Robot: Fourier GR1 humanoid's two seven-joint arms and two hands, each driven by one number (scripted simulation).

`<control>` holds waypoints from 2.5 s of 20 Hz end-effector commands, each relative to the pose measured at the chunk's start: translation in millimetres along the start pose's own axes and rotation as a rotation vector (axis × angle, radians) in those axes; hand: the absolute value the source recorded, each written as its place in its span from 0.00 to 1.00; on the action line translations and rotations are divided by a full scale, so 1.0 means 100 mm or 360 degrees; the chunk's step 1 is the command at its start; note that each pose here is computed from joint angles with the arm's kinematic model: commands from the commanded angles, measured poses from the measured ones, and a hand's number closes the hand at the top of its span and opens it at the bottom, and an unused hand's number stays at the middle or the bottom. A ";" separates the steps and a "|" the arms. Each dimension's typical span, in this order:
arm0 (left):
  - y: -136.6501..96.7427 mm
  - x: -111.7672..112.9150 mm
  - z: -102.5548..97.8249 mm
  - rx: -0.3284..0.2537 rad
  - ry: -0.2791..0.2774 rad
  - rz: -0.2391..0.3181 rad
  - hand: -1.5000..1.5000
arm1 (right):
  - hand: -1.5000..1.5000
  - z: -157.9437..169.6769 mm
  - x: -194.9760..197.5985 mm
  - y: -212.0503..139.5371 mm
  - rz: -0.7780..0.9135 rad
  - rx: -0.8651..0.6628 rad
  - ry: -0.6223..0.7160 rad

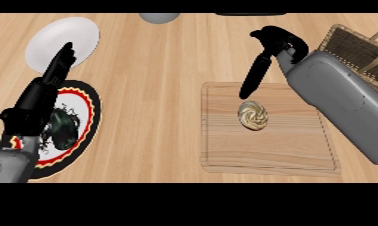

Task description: Pick the cupcake from the cutting board and place it in the basket

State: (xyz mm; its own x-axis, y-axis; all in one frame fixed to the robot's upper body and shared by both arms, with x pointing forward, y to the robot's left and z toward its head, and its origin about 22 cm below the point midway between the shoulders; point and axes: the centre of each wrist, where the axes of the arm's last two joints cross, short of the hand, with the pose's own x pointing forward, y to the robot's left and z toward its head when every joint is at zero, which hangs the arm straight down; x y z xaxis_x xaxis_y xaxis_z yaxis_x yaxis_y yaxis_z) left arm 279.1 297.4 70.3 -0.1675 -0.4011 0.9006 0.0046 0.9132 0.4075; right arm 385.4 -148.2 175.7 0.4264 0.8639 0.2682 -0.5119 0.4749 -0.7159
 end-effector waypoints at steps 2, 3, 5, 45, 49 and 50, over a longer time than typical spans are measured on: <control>-0.04 -0.03 0.02 0.0001 0.0000 0.0001 0.50 | 0.00 -0.12 -0.13 0.32 0.0134 0.0112 0.0296; -0.09 0.10 -0.07 -0.0003 -0.0018 0.0013 0.50 | 0.00 -0.15 -0.16 0.39 0.0131 0.0130 0.0295; 0.06 0.12 -0.03 -0.0029 -0.0015 0.0024 0.50 | 0.00 -0.20 -0.14 0.43 0.0112 0.0125 0.0319; -0.10 0.06 -0.07 -0.0021 -0.0033 0.0007 0.50 | 0.00 -0.42 -0.76 1.44 0.0030 0.0033 0.0379; -0.10 0.04 -0.08 -0.0044 -0.0003 0.0005 0.50 | 0.00 -0.51 -0.77 1.42 0.0041 0.0077 0.0379; -0.06 0.08 0.01 -0.0007 -0.0031 -0.0011 0.50 | 1.00 -0.53 -0.91 1.39 -0.0009 0.0073 0.0403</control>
State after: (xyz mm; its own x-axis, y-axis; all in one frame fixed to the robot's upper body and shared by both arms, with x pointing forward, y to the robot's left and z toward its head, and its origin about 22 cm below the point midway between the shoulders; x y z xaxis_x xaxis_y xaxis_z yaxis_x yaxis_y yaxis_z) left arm 285.2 290.0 66.7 -0.1798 -0.3986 0.8993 0.0100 0.9134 0.4069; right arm 315.9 -162.8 26.8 0.5269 0.8344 0.1618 -0.5270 0.4701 -0.7079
